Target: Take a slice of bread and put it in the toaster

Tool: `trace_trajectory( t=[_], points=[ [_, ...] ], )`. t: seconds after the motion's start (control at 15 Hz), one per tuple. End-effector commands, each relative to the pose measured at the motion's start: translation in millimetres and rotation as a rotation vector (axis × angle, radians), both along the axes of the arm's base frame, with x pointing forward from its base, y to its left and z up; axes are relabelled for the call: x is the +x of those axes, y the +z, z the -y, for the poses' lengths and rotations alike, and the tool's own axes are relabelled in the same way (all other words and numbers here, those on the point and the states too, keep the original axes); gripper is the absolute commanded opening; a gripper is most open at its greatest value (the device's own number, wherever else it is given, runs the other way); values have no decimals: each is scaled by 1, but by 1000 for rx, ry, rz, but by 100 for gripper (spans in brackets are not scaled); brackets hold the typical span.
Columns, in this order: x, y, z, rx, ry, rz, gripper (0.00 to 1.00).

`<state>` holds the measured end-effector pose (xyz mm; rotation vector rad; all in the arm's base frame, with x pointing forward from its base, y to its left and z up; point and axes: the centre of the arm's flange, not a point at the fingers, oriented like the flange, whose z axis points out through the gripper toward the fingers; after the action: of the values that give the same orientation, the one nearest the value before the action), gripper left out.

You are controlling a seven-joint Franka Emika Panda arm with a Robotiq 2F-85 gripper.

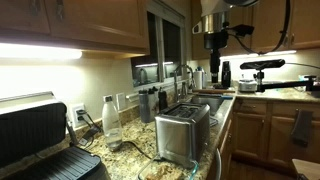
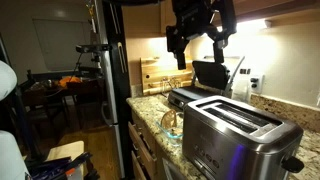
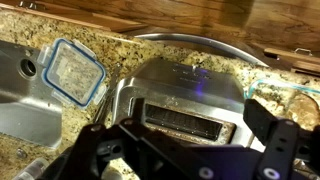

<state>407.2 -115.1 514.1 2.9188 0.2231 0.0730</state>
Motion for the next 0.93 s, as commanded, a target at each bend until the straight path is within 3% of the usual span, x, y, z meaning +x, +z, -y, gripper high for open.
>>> trace_trajectory(
  t=[0.0,0.87],
  points=[
    [0,0,0,0,0,0,100],
    [9,-7,-8,-2,2,-9,100]
  ],
)
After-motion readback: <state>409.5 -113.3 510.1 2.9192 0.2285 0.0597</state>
